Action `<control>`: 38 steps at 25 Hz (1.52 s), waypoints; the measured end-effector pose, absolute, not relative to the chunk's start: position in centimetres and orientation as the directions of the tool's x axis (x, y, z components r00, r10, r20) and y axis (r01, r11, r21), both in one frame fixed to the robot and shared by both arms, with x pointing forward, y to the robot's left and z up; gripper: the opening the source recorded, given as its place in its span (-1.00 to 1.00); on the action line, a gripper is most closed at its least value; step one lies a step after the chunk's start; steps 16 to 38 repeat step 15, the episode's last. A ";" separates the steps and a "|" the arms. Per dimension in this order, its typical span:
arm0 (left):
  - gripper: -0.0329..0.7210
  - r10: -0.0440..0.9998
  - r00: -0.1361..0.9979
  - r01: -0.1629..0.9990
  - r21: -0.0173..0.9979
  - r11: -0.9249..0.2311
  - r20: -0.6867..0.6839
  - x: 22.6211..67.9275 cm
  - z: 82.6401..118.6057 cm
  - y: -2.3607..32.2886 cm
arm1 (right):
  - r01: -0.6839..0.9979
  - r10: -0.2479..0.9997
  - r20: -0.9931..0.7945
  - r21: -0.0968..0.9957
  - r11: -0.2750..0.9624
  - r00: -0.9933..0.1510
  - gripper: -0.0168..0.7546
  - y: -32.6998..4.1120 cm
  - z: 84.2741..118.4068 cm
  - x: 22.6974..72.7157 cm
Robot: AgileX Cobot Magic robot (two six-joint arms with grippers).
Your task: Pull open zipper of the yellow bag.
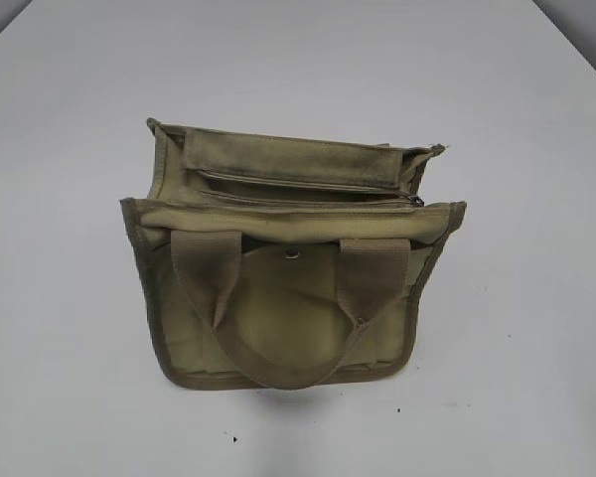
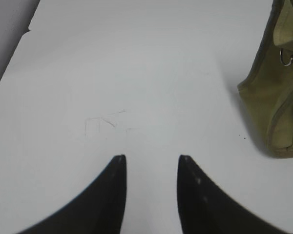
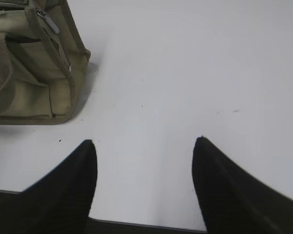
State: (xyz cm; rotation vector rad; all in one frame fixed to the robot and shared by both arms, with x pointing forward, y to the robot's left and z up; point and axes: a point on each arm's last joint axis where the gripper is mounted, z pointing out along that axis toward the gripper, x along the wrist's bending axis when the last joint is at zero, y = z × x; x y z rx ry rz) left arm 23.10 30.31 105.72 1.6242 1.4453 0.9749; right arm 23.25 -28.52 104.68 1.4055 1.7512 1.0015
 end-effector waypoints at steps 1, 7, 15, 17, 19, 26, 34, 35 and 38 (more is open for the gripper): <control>-0.20 0.995 0.076 0.432 0.897 -0.091 0.064 23.1 105.7 30.3 | 0.466 0.980 -0.036 0.876 0.125 -0.195 0.29 -28.5 104.7 23.3; -0.23 0.995 0.076 0.432 0.897 -0.091 0.064 23.1 105.7 30.3 | 0.466 0.980 -0.035 0.876 0.124 -0.195 0.29 -28.5 104.7 23.3; -0.23 0.995 0.076 0.432 0.897 -0.091 0.064 23.1 105.7 30.3 | 0.465 0.980 -0.036 0.876 0.125 -0.195 0.29 -28.5 104.7 23.3; -0.23 0.995 0.076 0.432 0.897 -0.091 0.064 23.1 105.7 30.3 | 0.465 0.980 -0.036 0.876 0.125 -0.195 0.29 -28.5 104.7 23.3; -0.23 0.995 0.076 0.432 0.897 -0.091 0.064 23.1 105.7 30.3 | 0.465 0.980 -0.036 0.876 0.125 -0.195 0.29 -28.5 104.7 23.3; -0.23 0.995 0.076 0.432 0.897 -0.091 0.064 23.1 105.7 30.3 | 0.465 0.980 -0.036 0.876 0.125 -0.195 0.29 -28.5 104.7 23.3; -0.23 0.995 0.076 0.432 0.897 -0.091 0.064 23.1 105.7 30.3 | 0.465 0.980 -0.036 0.876 0.125 -0.195 0.29 -28.5 104.7 23.3; -0.23 0.995 0.076 0.432 0.897 -0.091 0.064 23.1 105.7 30.3 | 0.465 0.980 -0.036 0.876 0.125 -0.195 0.29 -28.5 104.7 23.3; -0.23 0.995 0.076 0.432 0.897 -0.091 0.064 23.1 105.7 30.3 | 0.465 0.980 -0.036 0.876 0.125 -0.195 0.29 -28.5 104.7 23.3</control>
